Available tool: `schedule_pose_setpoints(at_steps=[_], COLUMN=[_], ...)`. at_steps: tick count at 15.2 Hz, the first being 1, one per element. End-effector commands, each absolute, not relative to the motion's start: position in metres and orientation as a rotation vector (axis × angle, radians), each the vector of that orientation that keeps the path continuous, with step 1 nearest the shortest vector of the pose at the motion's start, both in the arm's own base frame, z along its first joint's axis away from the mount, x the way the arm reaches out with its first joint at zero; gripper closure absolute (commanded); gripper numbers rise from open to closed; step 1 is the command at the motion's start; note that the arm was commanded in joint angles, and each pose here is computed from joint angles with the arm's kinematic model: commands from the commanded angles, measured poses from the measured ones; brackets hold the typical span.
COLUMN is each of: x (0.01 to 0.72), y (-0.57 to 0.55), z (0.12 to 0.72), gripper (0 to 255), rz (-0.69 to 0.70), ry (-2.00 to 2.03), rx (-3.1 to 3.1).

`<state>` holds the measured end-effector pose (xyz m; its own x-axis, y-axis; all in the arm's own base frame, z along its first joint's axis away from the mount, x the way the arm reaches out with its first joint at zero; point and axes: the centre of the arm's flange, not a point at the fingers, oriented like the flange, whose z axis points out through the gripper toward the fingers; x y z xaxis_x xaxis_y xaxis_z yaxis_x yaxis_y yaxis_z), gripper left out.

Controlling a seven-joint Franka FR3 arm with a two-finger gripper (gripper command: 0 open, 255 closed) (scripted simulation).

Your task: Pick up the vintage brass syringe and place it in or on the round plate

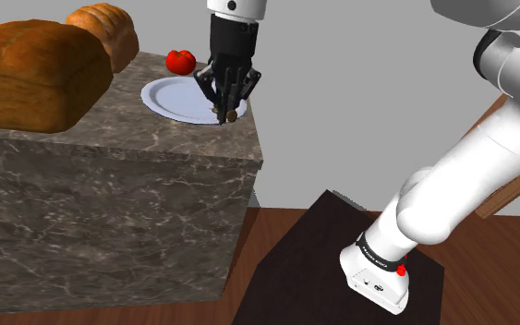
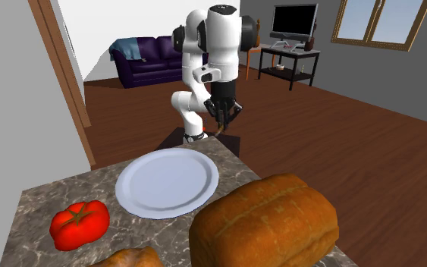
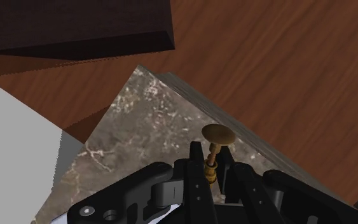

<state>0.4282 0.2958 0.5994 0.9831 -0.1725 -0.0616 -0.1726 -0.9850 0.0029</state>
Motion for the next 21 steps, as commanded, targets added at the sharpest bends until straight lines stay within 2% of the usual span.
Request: schedule_pose_setpoints(at_steps=[1,3,19,21], x=[0.428,0.428,0.620,0.620], y=[0.295,0.295,0.199,0.199], z=[0.610,0.618,0.621,0.611], gripper=[255,255,255,255], rz=[0.097,0.097,0.097,0.097], ry=[0.272,0.272,0.272,0.272], rx=[-3.126,-3.126,-3.126,-3.126])
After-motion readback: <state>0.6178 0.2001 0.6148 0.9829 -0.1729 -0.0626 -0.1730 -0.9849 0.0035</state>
